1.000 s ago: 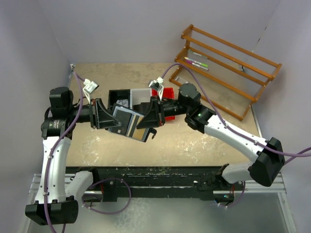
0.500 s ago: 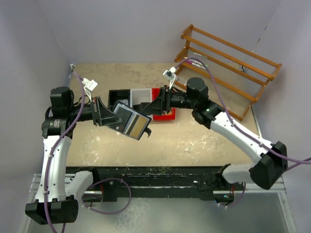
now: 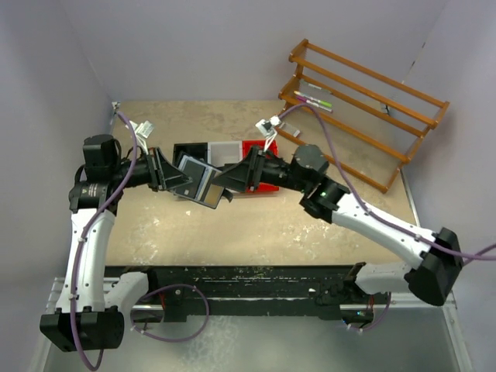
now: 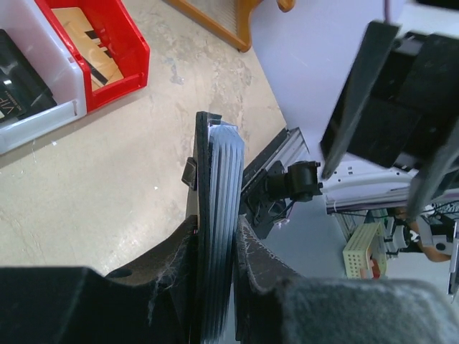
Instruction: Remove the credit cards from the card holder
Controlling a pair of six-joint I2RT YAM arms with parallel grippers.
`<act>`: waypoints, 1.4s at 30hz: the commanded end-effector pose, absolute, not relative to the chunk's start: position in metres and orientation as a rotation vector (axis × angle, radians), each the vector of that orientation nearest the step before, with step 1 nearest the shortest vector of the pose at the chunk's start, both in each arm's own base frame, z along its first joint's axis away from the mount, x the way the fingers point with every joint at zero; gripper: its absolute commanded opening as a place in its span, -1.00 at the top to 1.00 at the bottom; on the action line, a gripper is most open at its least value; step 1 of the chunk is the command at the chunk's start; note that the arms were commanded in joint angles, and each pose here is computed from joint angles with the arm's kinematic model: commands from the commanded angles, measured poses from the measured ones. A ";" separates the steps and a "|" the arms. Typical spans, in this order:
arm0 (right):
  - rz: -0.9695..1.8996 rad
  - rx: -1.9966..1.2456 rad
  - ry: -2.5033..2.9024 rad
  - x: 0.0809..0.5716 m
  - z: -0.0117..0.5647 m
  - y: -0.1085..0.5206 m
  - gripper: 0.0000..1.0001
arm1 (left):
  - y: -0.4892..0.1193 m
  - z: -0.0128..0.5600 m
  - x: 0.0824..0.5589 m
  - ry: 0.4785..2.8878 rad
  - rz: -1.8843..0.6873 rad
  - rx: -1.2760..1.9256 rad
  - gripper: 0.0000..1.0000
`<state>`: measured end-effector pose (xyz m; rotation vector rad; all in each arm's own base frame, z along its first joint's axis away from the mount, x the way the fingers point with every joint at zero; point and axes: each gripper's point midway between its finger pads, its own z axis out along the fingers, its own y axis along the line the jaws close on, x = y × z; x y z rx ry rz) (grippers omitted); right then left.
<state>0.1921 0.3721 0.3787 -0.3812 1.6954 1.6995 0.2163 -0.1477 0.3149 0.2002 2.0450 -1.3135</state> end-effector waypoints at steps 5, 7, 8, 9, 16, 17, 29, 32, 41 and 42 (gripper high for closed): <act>1.863 -0.317 1.638 0.200 0.374 0.402 -0.04 | -0.149 0.348 0.222 1.945 -1.311 0.239 1.00; 1.864 -0.311 1.653 0.203 0.369 0.406 -0.01 | -0.149 0.348 0.221 1.944 -1.312 0.239 1.00; 1.865 -0.307 1.659 0.204 0.366 0.408 0.01 | -0.150 0.349 0.221 1.942 -1.315 0.240 1.00; 1.870 -0.305 1.664 0.205 0.364 0.409 0.02 | -0.150 0.349 0.220 1.939 -1.318 0.243 1.00; 1.891 -0.281 1.689 0.210 0.351 0.417 0.10 | -0.151 0.352 0.218 1.933 -1.336 0.241 1.00; 1.891 -0.277 1.695 0.211 0.348 0.418 0.12 | -0.152 0.352 0.217 1.931 -1.339 0.242 1.00; 1.923 -0.274 1.700 0.214 0.346 0.432 0.25 | -0.156 0.359 0.208 1.900 -1.396 0.259 1.00; 1.932 -0.273 1.690 0.216 0.350 0.434 0.38 | -0.157 0.356 0.204 1.900 -1.416 0.272 0.96; 1.946 -0.289 1.656 0.214 0.361 0.433 0.98 | -0.164 0.345 0.185 1.899 -1.590 0.308 0.33; 1.947 -0.298 1.651 0.213 0.362 0.433 1.00 | -0.165 0.347 0.183 1.893 -1.603 0.318 0.29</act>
